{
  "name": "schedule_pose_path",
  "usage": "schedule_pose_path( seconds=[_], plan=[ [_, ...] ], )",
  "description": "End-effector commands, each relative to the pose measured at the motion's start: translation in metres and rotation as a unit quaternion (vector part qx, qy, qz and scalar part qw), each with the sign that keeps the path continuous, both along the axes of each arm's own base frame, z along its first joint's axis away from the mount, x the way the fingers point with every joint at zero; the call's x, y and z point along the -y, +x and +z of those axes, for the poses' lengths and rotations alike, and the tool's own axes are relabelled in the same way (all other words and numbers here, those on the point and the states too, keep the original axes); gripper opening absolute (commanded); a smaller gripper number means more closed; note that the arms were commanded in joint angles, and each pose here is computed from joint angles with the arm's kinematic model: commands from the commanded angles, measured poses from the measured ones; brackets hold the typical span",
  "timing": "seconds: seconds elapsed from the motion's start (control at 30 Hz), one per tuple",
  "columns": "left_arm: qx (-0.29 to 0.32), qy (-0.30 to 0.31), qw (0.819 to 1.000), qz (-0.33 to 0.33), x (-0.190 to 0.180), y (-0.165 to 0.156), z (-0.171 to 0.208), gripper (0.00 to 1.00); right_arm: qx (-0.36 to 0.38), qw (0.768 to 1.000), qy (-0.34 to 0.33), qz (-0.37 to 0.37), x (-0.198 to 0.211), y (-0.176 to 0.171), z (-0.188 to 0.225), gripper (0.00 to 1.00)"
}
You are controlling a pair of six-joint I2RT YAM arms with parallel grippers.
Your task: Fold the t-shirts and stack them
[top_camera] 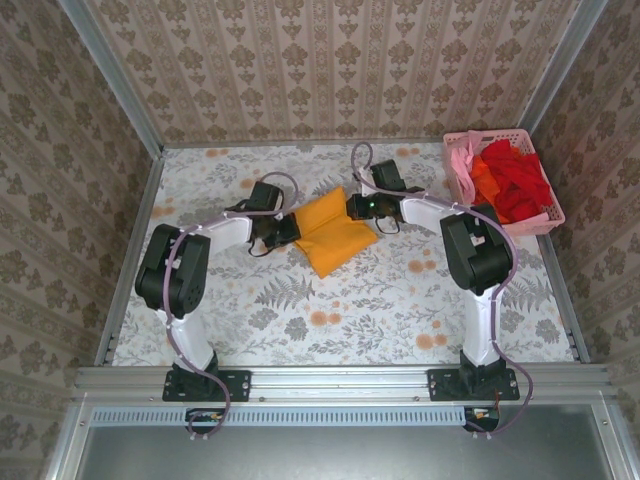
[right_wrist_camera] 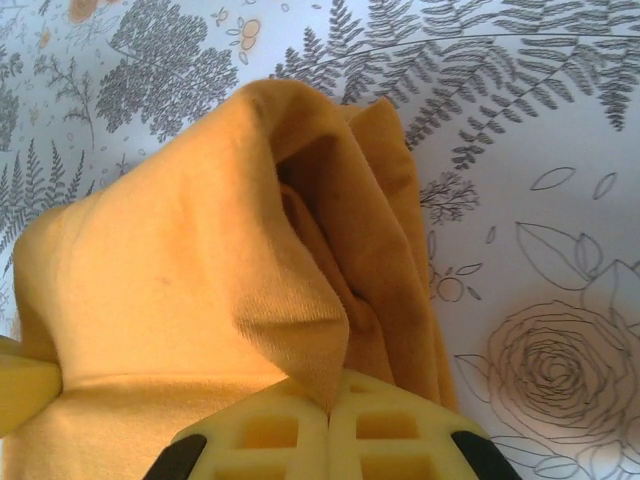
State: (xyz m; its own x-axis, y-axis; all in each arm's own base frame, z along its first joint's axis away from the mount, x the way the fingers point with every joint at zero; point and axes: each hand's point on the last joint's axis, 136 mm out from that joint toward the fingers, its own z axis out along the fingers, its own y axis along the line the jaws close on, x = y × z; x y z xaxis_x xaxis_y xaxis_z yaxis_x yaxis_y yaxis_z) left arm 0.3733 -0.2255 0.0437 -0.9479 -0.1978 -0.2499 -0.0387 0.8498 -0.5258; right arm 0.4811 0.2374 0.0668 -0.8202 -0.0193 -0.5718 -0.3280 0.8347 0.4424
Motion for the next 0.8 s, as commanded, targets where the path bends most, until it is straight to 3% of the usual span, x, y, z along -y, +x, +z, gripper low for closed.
schedule_pose_path(
  seconds=[0.0, 0.1, 0.17, 0.23, 0.37, 0.57, 0.7, 0.77],
  plan=[
    [-0.006, 0.022, 0.999, 0.028, -0.014, 0.003, -0.013, 0.0, 0.026, 1.0, -0.014, -0.007, 0.009, 0.002, 0.017, 0.26],
    [-0.011, 0.028, 0.999, 0.032, -0.016, 0.008, -0.023, 0.0, 0.049, 0.998, -0.023, -0.022, 0.015, 0.002, 0.026, 0.54],
    [-0.009, 0.032, 0.999, 0.031, -0.019, 0.012, -0.025, 0.0, 0.059, 0.997, -0.038, -0.044, 0.026, 0.001, 0.029, 0.62],
    [-0.003, 0.038, 0.999, 0.026, -0.022, 0.021, -0.027, 0.0, 0.055, 0.996, -0.043, -0.056, 0.032, -0.005, 0.027, 0.63],
    [0.005, 0.038, 0.999, 0.023, -0.031, 0.048, -0.022, 0.07, 0.002, 0.999, -0.009, -0.034, 0.017, -0.031, 0.008, 0.55],
    [0.059, 0.063, 0.996, 0.011, -0.038, 0.079, 0.022, 0.31, -0.032, 0.999, 0.013, 0.001, -0.024, -0.066, -0.01, 0.19],
    [0.088, 0.083, 0.992, 0.017, -0.044, 0.081, 0.051, 0.45, -0.03, 0.999, 0.025, 0.025, -0.052, -0.077, -0.008, 0.16],
    [0.111, 0.106, 0.988, 0.014, -0.044, 0.076, 0.064, 0.61, -0.015, 0.999, 0.033, 0.022, -0.054, -0.077, 0.002, 0.18]
  ],
)
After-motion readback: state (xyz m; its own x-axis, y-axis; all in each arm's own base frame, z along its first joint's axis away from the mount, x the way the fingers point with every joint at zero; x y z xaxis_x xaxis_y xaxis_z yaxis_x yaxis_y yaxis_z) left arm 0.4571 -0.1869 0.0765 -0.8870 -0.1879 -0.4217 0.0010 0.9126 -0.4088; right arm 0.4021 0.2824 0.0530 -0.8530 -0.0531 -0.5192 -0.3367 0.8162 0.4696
